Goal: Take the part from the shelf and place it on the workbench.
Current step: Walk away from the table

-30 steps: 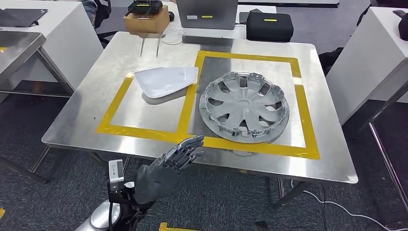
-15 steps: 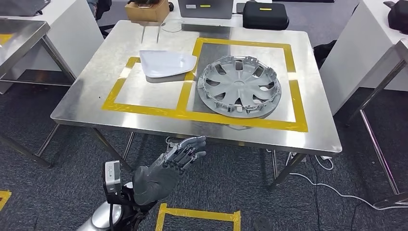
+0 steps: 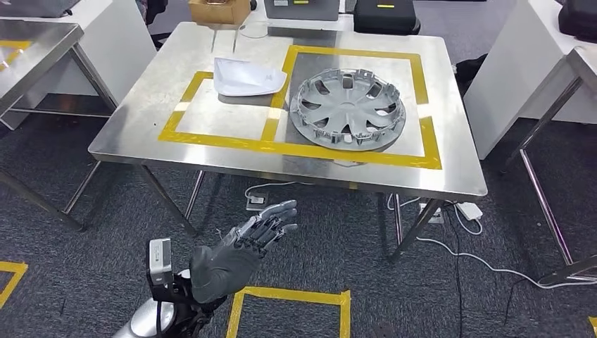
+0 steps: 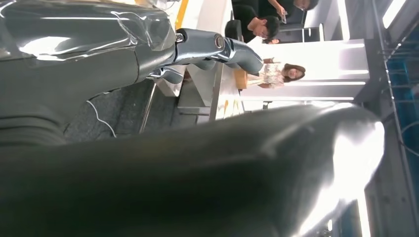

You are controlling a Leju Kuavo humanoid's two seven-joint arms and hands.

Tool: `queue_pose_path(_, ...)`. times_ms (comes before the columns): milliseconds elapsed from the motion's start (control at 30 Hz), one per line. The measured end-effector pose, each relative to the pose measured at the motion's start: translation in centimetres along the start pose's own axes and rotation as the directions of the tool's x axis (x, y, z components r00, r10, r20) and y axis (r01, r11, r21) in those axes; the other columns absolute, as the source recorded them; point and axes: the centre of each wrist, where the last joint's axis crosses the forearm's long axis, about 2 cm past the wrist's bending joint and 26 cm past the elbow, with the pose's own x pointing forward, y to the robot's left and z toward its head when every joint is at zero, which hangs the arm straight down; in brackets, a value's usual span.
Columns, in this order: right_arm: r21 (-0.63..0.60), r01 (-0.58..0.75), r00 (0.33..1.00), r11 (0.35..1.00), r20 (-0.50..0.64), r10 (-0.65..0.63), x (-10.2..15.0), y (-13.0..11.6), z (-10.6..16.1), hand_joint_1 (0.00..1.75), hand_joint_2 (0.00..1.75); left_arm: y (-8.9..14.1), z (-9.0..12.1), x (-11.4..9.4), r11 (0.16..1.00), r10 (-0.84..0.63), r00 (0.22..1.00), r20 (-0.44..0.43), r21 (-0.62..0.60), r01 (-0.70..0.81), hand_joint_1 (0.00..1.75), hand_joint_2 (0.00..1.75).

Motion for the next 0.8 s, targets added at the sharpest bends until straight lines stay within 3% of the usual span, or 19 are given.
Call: queue_pose_path(800, -0.012, -0.019, 1.0, 1.0, -0.008, 0.019, 1.9, -0.7, -0.2, 0.0, 0.0, 0.4, -0.2, 0.2, 1.0, 0.005, 1.0, -0.008, 0.011, -0.005, 0.0, 0.0)
